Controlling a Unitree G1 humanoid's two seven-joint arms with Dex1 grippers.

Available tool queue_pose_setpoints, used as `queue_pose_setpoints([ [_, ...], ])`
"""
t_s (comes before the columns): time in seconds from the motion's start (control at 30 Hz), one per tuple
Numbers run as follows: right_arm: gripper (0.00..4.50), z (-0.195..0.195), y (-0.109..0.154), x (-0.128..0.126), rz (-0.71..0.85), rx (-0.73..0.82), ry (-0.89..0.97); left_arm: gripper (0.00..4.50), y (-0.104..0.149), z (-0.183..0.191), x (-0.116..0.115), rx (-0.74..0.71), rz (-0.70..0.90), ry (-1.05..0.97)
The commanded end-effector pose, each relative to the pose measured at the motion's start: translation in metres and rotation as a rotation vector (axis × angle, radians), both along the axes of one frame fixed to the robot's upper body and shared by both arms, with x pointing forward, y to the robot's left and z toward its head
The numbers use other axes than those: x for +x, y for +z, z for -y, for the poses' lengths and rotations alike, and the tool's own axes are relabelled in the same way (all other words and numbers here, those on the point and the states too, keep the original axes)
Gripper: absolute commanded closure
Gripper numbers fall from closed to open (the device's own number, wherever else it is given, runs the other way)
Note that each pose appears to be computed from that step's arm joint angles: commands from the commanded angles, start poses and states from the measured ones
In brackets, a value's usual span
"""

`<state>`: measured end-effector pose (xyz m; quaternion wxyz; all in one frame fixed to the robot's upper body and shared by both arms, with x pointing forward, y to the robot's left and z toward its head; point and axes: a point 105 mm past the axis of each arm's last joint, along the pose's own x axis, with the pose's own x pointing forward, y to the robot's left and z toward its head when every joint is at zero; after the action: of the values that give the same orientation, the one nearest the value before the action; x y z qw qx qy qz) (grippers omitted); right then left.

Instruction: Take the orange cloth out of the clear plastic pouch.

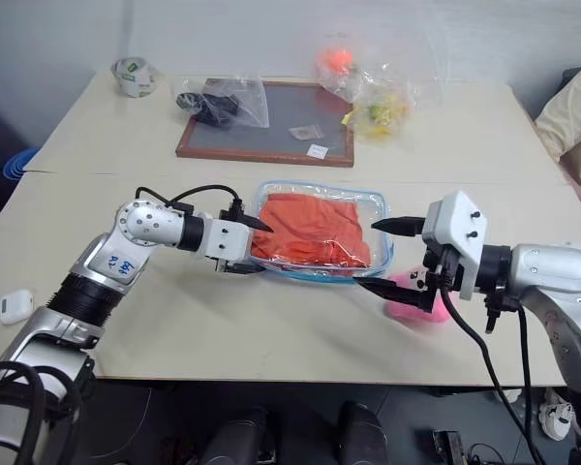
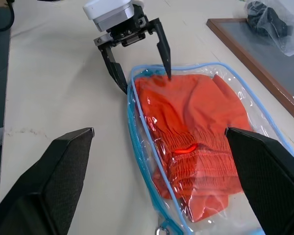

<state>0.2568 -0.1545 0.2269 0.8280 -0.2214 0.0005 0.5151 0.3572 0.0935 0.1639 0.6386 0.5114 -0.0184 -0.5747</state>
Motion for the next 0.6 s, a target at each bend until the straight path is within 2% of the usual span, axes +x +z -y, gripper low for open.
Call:
queue_pose_setpoints([
  [0.03,0.0,0.0,0.011,-0.005,0.049,-0.011,0.003,1.9,0.007,0.002,-0.002,-0.002,0.026,-0.02],
  [0.3,0.0,-0.003,0.007,-0.002,0.031,-0.014,0.02,4.29,0.006,-0.015,-0.034,0.05,0.007,-0.024],
  [0.33,0.0,-0.003,0.007,-0.001,0.03,-0.014,0.022,4.48,0.007,-0.018,-0.036,0.059,0.009,-0.01],
  [0.6,0.0,-0.004,0.004,-0.001,0.011,-0.015,0.04,4.48,0.01,-0.029,-0.056,0.068,0.017,0.076],
])
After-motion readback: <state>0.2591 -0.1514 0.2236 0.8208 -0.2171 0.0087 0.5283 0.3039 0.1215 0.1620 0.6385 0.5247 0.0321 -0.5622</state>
